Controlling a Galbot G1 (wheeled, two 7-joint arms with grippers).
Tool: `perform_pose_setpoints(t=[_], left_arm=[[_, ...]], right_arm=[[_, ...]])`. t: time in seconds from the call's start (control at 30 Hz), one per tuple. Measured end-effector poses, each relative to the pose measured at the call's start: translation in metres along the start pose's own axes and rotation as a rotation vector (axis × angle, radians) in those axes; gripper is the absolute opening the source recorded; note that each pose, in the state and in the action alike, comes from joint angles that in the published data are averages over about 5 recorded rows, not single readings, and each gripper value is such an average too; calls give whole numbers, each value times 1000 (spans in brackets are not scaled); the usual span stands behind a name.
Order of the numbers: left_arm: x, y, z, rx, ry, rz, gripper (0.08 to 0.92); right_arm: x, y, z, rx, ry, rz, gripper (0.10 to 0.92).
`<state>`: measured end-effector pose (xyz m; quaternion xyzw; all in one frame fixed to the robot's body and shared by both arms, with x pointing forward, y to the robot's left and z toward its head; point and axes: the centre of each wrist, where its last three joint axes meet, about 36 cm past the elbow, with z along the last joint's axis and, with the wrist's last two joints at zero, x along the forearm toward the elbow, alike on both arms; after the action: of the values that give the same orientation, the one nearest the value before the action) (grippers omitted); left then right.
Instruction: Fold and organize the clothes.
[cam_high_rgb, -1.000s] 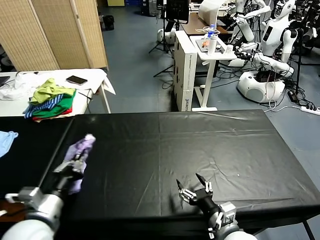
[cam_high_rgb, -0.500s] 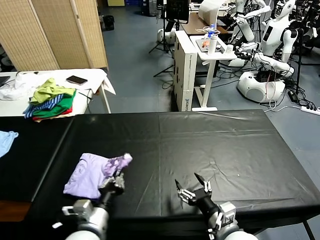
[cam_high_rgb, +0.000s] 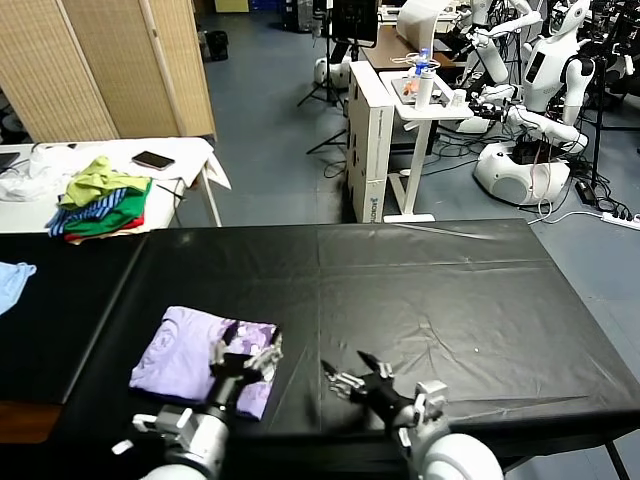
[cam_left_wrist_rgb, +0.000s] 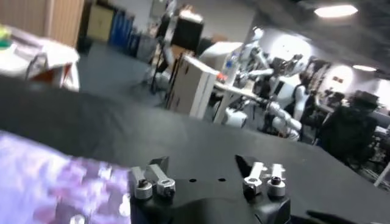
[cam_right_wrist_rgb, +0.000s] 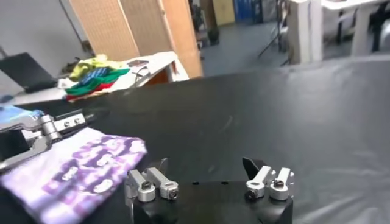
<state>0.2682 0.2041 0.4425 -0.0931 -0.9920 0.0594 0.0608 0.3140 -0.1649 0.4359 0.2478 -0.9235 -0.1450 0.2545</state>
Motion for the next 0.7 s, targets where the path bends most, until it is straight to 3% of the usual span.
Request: perform_pose_setpoints(t=[0.4,0.5,0.7], left_arm=[[11,34,-6,-166,-42,-92,907],[14,37,-9,-176,-48,-112,907],[20,42,-14,-182,-58,-132,907]], right_arm=[[-61,27,8,-28,83,-124,882],[-75,33,11,-30,97,-145,805],[-96,43,18,-38,123,-162,521]])
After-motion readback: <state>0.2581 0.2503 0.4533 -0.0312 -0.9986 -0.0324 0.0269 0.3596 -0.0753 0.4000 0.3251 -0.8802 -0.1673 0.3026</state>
